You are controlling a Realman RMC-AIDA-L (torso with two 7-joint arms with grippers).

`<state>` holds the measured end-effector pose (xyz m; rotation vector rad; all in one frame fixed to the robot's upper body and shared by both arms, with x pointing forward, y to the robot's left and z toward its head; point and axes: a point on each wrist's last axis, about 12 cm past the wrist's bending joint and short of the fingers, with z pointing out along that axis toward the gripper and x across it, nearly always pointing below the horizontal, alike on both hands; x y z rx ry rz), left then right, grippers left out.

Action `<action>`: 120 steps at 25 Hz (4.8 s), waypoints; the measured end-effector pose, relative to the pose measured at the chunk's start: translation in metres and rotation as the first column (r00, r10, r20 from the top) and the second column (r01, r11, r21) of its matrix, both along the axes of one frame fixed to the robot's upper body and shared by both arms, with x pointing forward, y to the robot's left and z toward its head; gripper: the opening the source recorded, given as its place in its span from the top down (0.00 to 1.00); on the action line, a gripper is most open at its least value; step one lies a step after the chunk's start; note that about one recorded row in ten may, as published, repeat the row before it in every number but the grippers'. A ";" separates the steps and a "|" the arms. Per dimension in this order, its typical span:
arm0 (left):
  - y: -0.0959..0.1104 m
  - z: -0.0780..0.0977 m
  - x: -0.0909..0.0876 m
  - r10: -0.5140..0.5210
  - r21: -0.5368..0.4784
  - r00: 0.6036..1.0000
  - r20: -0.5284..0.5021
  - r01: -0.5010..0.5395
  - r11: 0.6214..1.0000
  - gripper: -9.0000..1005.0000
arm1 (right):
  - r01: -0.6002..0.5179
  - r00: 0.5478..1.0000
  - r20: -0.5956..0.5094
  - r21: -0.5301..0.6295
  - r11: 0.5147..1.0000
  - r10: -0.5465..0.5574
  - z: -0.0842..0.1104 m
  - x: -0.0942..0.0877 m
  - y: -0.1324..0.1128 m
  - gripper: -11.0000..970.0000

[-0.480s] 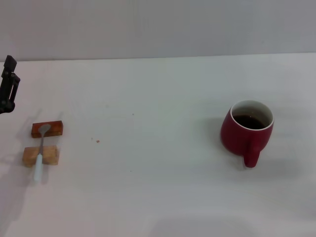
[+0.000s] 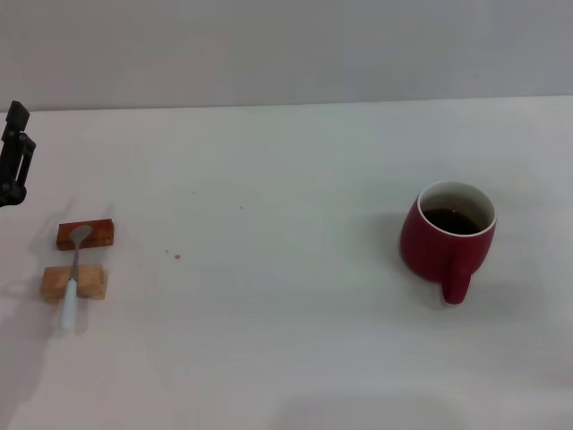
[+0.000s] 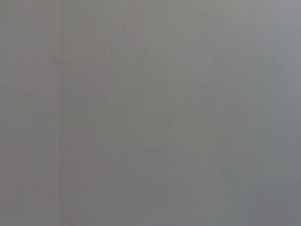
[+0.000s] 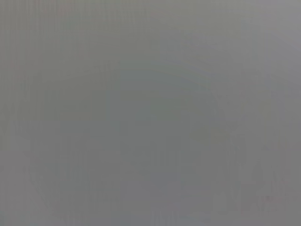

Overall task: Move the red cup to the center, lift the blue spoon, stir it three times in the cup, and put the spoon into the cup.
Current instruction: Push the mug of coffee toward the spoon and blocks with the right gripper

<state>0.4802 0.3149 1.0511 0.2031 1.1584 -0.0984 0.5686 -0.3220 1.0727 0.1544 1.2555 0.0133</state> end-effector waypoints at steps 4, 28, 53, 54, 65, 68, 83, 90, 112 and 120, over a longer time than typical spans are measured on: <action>0.000 0.000 0.000 0.000 0.000 1.000 0.001 0.000 1.000 0.45 | 0.002 1.000 0.001 -0.006 1.000 -0.002 0.000 0.000 0.000 0.99; 0.000 0.000 0.001 0.000 -0.001 1.000 -0.005 0.000 1.000 0.45 | -0.520 0.730 -0.472 0.085 0.850 0.494 0.002 0.007 -0.034 0.99; 0.001 0.001 0.000 0.001 0.003 1.000 0.009 -0.001 1.000 0.45 | -0.558 0.707 -0.516 0.011 0.829 0.483 -0.012 -0.011 -0.032 0.99; 0.001 0.001 0.000 0.001 0.003 1.000 0.008 -0.001 1.000 0.45 | -0.563 0.704 -0.520 0.005 0.826 0.483 -0.012 -0.011 -0.031 0.99; 0.002 0.001 0.001 0.002 0.005 1.000 0.005 -0.002 1.000 0.45 | -0.597 0.670 -0.558 -0.012 0.802 0.490 -0.020 -0.013 -0.021 0.99; 0.003 0.002 0.001 0.000 0.008 1.000 0.007 -0.001 1.000 0.45 | -0.598 0.667 -0.561 -0.011 0.802 0.490 -0.023 -0.015 -0.020 0.99; 0.002 0.003 0.001 -0.003 0.005 1.000 0.014 0.003 1.000 0.45 | -0.665 0.589 -0.628 -0.019 0.747 0.508 -0.033 -0.014 -0.003 0.99; 0.001 0.003 -0.002 -0.006 0.001 1.000 0.023 0.006 1.000 0.45 | -0.697 0.563 -0.642 -0.030 0.716 0.521 -0.033 -0.011 0.004 0.99; -0.004 0.001 -0.005 -0.042 0.007 0.999 0.022 0.041 0.999 0.44 | -0.789 0.478 -0.647 -0.020 0.614 0.594 -0.033 0.001 0.045 0.99; -0.005 0.002 -0.005 -0.055 0.009 0.998 0.024 0.054 0.998 0.45 | -0.807 0.459 -0.635 -0.006 0.590 0.621 -0.034 0.004 0.060 0.99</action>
